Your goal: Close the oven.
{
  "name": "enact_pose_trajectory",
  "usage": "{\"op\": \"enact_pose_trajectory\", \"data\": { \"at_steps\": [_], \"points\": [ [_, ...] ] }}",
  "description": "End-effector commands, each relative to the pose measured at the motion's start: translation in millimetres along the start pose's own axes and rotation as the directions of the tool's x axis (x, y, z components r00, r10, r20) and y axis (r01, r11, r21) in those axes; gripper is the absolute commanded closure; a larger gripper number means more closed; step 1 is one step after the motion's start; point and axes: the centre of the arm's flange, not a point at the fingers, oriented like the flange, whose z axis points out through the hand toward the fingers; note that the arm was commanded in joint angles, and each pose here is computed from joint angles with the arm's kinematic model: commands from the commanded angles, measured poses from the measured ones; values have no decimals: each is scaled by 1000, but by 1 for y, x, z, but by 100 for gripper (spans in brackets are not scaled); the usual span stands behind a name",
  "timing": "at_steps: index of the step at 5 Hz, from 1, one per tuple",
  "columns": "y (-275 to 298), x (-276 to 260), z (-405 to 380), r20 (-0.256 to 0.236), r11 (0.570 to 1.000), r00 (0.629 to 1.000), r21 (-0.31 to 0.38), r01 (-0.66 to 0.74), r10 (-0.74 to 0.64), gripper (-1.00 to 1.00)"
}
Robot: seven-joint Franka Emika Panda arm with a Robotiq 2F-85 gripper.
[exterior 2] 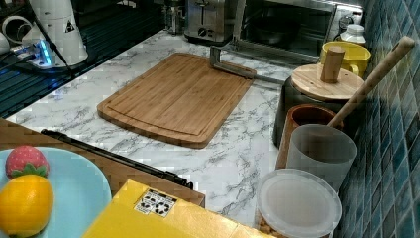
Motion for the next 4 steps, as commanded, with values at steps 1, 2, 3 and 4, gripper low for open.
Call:
{"op": "enact_pose_trajectory", "data": {
  "at_steps": [1, 2, 3, 4],
  "points": [
    [-5, 3, 17, 12, 999, 999, 6, 47, -47, 100],
    [27, 3, 43, 39, 978, 986, 137, 157, -164, 100],
    [48, 0, 69, -2, 955, 977, 208, 209, -214, 100],
    [74, 15, 96, 25, 913, 964, 329, 241, -263, 100]
  ]
}}
